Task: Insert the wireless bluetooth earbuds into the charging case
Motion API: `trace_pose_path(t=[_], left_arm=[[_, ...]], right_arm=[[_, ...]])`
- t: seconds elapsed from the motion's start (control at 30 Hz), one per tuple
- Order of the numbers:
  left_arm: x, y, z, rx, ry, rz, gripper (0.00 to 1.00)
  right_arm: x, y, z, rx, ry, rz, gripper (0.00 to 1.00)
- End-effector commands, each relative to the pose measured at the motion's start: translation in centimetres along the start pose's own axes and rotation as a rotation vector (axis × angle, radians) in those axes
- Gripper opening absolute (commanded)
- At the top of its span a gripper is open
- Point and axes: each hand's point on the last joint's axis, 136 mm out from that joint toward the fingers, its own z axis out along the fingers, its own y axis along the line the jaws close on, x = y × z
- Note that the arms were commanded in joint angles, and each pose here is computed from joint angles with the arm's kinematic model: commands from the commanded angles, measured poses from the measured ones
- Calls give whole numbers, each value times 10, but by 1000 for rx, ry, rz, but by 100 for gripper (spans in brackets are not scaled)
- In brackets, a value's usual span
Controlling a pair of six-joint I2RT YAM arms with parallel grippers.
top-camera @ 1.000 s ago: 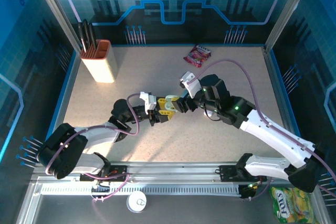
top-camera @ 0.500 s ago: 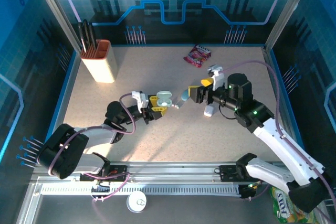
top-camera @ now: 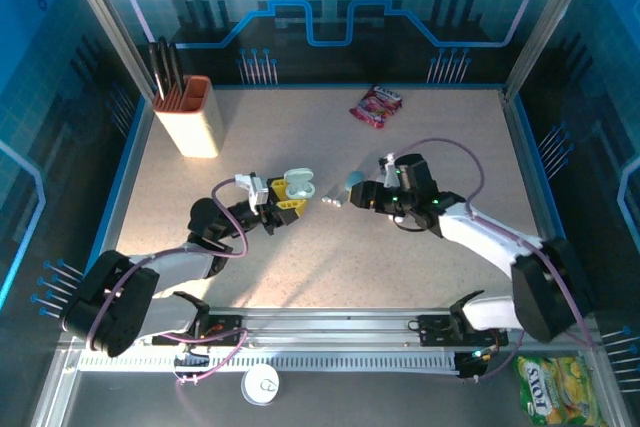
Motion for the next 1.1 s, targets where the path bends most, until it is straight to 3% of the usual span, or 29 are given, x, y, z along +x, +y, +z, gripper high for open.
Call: trace_pose_path(t=[0.0, 0.5, 0.83, 1.07], left_arm=[[-3, -2, -5, -5, -13, 2, 40], [2, -4, -7, 3, 9, 7, 40], [5, -5, -5, 17, 24, -3, 40], [8, -2, -3, 16, 22, -7, 40]], right_arm=[[-10, 15, 23, -27, 10, -41, 62], [-8, 12, 114, 44, 187, -155, 60], [-4, -12, 123, 146, 216, -188, 61], [9, -16, 119, 141, 259, -169, 60]])
